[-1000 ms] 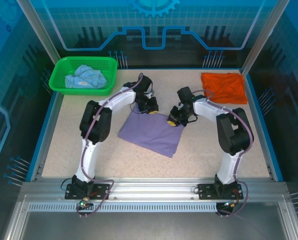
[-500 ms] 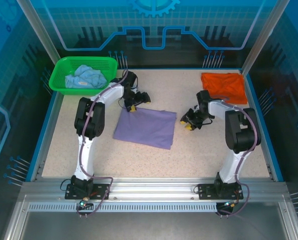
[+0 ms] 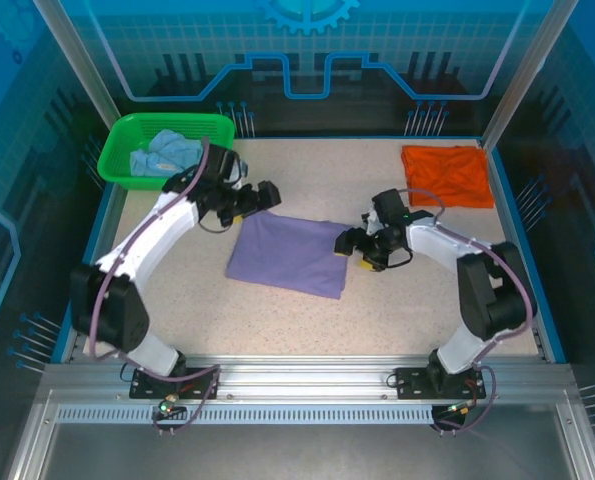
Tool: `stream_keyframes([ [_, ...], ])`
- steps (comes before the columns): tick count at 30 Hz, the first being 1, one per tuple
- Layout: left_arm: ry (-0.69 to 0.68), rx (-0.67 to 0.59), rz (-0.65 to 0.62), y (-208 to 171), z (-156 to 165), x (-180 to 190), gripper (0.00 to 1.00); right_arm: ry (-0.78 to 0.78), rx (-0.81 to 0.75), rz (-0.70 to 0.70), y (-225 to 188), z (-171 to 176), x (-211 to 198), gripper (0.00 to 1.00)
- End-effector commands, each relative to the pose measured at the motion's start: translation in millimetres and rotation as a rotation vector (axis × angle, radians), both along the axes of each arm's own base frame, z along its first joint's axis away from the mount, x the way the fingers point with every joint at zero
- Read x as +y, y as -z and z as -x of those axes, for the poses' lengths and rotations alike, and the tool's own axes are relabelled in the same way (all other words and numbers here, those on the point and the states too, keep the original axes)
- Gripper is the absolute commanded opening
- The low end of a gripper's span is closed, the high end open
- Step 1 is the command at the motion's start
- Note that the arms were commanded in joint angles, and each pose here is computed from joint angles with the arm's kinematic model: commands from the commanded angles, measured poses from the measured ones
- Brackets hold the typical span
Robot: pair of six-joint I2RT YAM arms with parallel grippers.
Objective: Fold and stack the t-shirts
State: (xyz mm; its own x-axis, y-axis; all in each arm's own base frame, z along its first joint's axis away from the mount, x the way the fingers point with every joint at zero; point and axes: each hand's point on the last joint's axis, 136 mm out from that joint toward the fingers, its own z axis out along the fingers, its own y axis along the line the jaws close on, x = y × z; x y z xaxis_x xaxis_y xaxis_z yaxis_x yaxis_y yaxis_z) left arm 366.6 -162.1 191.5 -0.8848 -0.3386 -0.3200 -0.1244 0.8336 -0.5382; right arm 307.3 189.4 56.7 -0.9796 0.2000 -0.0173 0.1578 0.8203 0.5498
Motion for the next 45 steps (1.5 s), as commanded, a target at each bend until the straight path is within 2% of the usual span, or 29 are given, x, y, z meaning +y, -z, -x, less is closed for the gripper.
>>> stream_keyframes([
  [1, -0.107, 0.005, -0.023, 16, 23, 16, 0.99, -0.052, -0.022, 0.100, 9, -13, 0, 0.79],
  [7, -0.126, 0.008, -0.047, 17, 69, 32, 0.99, -0.113, 0.014, 0.176, 26, -22, 23, 0.75],
  [11, -0.103, 0.011, -0.043, 19, 95, 34, 0.99, -0.112, 0.075, 0.300, 48, -14, 32, 0.71],
  [15, -0.083, 0.056, -0.005, 28, 118, 27, 0.99, -0.090, 0.131, 0.359, 70, 3, 43, 0.65],
  [18, -0.048, 0.060, -0.001, 34, 132, 23, 0.99, -0.085, 0.122, 0.363, 80, 9, 51, 0.50],
  [21, -0.005, 0.095, -0.029, 49, 152, 28, 0.99, -0.074, 0.078, 0.371, 82, 7, 53, 0.29],
  [23, 0.001, 0.123, -0.052, 58, 165, 33, 0.99, -0.061, 0.067, 0.363, 78, 5, 53, 0.19],
  [27, 0.030, 0.111, -0.029, 57, 178, 31, 0.99, -0.059, 0.004, 0.465, 49, -22, 35, 0.01],
  [28, 0.037, 0.092, -0.042, 56, 177, 33, 0.99, -0.061, -0.005, 0.500, 43, -31, 28, 0.00],
  [33, 0.072, 0.066, -0.091, 44, 170, 33, 0.99, -0.060, -0.053, 0.634, 9, -87, -11, 0.00],
  [38, 0.065, 0.076, -0.121, 51, 166, 36, 0.99, -0.023, -0.121, 0.743, -21, -137, -59, 0.00],
  [41, 0.060, 0.084, -0.160, 52, 165, 41, 0.99, -0.057, -0.208, 0.813, -48, -168, -77, 0.00],
  [45, 0.048, 0.118, -0.195, 57, 161, 46, 0.99, -0.110, -0.244, 0.898, -76, -193, -99, 0.00],
])
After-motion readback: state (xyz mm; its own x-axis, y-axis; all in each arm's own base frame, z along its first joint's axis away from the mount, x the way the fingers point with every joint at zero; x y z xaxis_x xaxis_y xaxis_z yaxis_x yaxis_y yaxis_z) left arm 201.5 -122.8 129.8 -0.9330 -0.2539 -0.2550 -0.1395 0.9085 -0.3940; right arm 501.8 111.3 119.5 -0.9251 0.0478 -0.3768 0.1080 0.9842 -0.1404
